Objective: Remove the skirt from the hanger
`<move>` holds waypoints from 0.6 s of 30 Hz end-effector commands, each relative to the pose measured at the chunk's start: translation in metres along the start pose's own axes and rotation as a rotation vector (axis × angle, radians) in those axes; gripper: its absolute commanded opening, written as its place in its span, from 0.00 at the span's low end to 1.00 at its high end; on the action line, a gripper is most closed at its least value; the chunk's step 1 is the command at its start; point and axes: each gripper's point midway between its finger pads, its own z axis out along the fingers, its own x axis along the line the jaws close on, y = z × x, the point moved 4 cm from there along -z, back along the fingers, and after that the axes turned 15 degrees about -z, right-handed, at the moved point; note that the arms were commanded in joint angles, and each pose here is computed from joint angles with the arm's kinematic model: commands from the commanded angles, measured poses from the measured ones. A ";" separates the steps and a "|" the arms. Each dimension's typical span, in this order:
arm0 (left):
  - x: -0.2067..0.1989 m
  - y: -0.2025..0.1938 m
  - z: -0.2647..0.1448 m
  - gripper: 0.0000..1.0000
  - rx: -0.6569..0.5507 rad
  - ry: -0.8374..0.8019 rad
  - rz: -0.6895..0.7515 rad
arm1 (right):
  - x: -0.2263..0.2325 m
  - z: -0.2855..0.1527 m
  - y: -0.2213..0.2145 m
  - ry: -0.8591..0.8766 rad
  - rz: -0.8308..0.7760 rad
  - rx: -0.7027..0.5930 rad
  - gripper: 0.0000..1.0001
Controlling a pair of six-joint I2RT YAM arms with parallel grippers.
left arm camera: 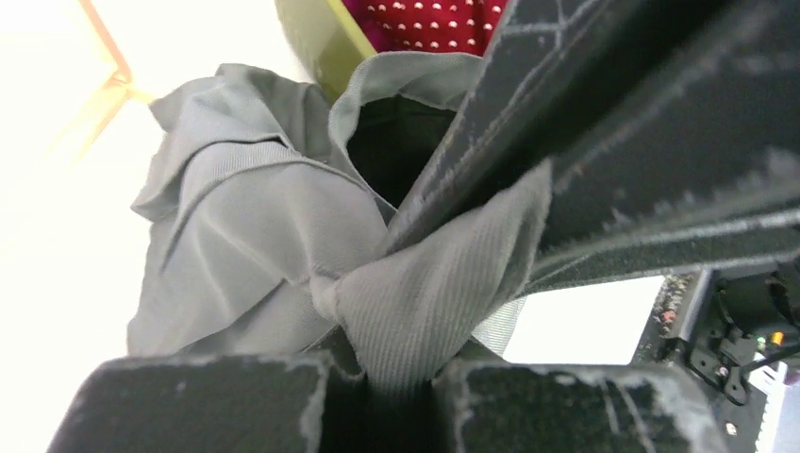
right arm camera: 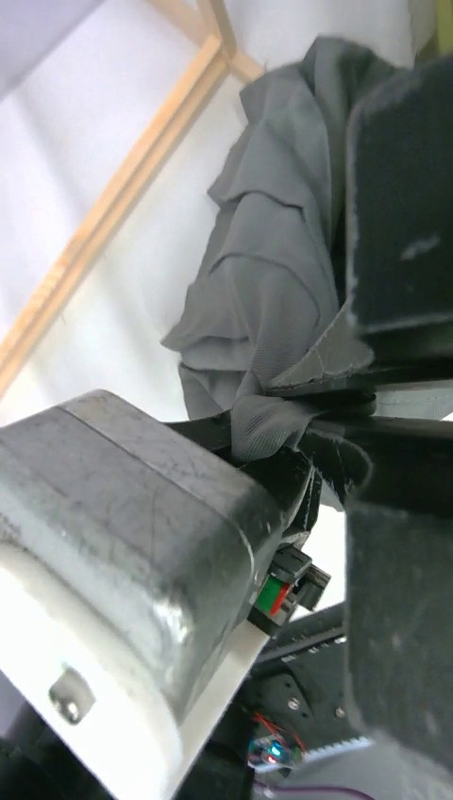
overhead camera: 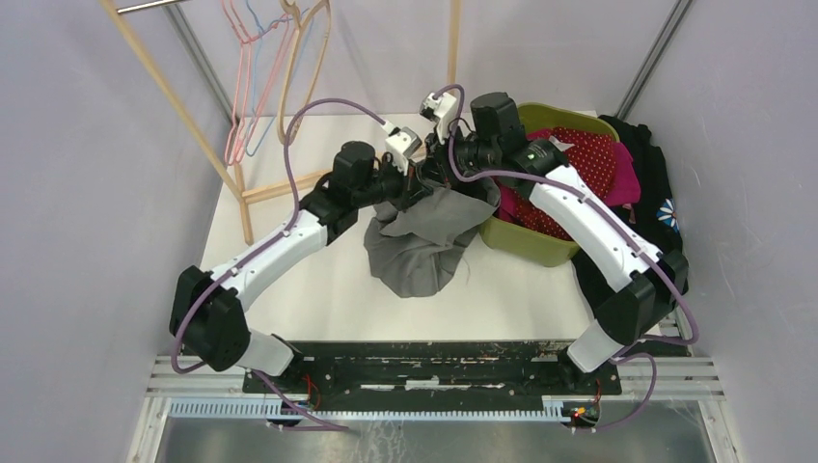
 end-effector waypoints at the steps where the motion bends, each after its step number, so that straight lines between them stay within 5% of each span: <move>1: 0.000 0.078 -0.036 0.03 -0.165 0.213 0.177 | -0.017 -0.023 0.018 -0.217 -0.079 0.028 0.25; 5: -0.022 0.169 -0.100 0.03 -0.398 0.406 0.340 | -0.063 -0.038 -0.018 -0.561 -0.075 0.217 0.41; 10: -0.070 0.253 -0.180 0.03 -0.739 0.466 0.431 | -0.087 -0.053 -0.046 -0.788 -0.067 0.348 0.58; 14: -0.082 0.271 -0.210 0.03 -0.842 0.498 0.465 | -0.090 -0.055 -0.049 -0.791 -0.008 0.325 0.58; 18: -0.089 0.269 -0.189 0.03 -0.811 0.388 0.444 | -0.074 -0.034 -0.052 -0.643 0.052 0.265 0.58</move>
